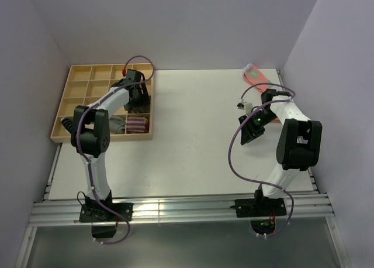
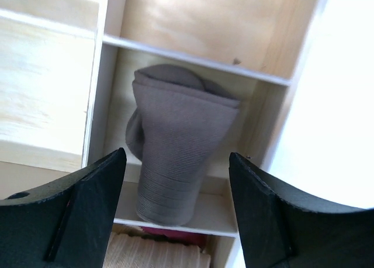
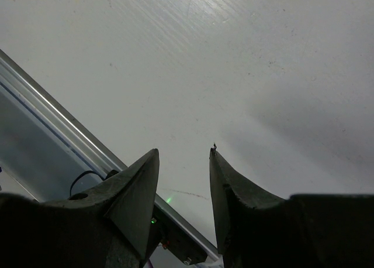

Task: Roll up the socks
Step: Place the sock in the storage box, then reset both arms

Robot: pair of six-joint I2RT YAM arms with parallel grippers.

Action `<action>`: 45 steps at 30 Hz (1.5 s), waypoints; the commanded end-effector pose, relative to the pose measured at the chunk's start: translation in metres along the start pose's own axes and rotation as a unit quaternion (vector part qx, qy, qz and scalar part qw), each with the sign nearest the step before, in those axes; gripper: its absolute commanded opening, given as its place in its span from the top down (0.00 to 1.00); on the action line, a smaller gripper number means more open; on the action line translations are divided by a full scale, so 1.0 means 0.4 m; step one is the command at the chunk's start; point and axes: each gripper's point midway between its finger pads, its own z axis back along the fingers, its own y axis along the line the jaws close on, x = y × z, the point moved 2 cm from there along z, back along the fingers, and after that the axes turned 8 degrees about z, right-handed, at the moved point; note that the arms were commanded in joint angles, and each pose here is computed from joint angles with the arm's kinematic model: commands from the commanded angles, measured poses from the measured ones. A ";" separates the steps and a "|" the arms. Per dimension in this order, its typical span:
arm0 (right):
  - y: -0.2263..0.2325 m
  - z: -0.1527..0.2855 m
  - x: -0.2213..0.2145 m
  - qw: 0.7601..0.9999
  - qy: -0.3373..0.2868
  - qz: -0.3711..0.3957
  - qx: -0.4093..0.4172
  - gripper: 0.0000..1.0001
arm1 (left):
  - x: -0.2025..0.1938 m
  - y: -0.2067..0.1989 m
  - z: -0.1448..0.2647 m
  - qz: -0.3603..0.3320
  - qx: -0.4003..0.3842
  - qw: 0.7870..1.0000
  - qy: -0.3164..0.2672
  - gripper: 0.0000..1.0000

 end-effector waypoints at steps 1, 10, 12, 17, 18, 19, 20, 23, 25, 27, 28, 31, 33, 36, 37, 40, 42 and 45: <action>0.005 0.039 0.024 1.000 -0.017 0.017 -0.014 0.53 | 0.089 -0.038 0.086 -0.008 -0.018 0.998 -0.052 0.23; 0.004 0.043 0.031 0.999 -0.022 0.019 -0.017 0.52 | 0.155 -0.048 0.151 -0.009 -0.012 0.996 -0.087 0.23; 0.003 0.044 0.034 0.999 -0.024 0.020 -0.018 0.52 | 0.173 -0.053 0.178 -0.010 -0.016 0.995 -0.098 0.23; -0.004 0.053 0.055 0.999 -0.033 0.018 -0.024 0.52 | 0.194 -0.098 0.259 -0.007 -0.058 0.991 -0.123 0.23; -0.003 0.058 0.060 0.999 -0.037 0.018 -0.025 0.52 | 0.199 -0.108 0.289 -0.006 -0.069 0.989 -0.131 0.23; -0.001 0.064 0.067 0.999 -0.041 0.019 -0.027 0.52 | 0.191 -0.119 0.301 -0.008 -0.076 0.989 -0.130 0.23; 0.002 0.079 0.082 0.998 -0.052 0.022 -0.038 0.52 | 0.176 -0.141 0.318 -0.013 -0.087 0.988 -0.130 0.23; 0.013 0.112 0.117 0.993 -0.075 0.037 -0.080 0.51 | 0.146 -0.189 0.388 -0.018 -0.127 0.982 -0.139 0.23; 0.024 0.130 0.140 0.990 -0.087 0.042 -0.106 0.50 | 0.126 -0.210 0.439 -0.019 -0.154 0.976 -0.150 0.23; 0.055 0.172 0.184 0.981 -0.125 0.067 -0.129 0.46 | 0.095 -0.245 0.504 -0.021 -0.187 0.969 -0.162 0.23; 0.075 0.199 0.199 0.977 -0.145 0.072 -0.141 0.45 | 0.056 -0.264 0.513 -0.030 -0.201 0.966 -0.157 0.23; 0.153 0.293 0.267 0.953 -0.228 0.100 -0.174 0.34 | -0.043 -0.304 0.606 -0.036 -0.277 0.947 -0.162 0.23; 0.182 0.301 0.293 0.946 -0.246 0.119 -0.173 0.32 | -0.057 -0.304 0.637 -0.034 -0.291 0.941 -0.169 0.23; 0.240 0.350 0.322 0.928 -0.303 0.134 -0.173 0.00 | -0.145 -0.315 0.656 -0.049 -0.313 0.935 -0.160 0.23; 0.264 0.371 0.323 0.921 -0.321 0.137 -0.173 0.00 | -0.187 -0.313 0.648 -0.058 -0.317 0.935 -0.149 0.23; 0.314 0.405 0.329 0.907 -0.361 0.148 -0.159 0.00 | -0.236 -0.310 0.684 -0.060 -0.348 0.923 -0.153 0.23; 0.334 0.410 0.334 0.899 -0.381 0.156 -0.149 0.00 | -0.242 -0.303 0.704 -0.055 -0.358 0.919 -0.156 0.23; 0.354 0.413 0.331 0.886 -0.407 0.165 -0.145 0.00 | -0.262 -0.297 0.714 -0.057 -0.359 0.918 -0.157 0.23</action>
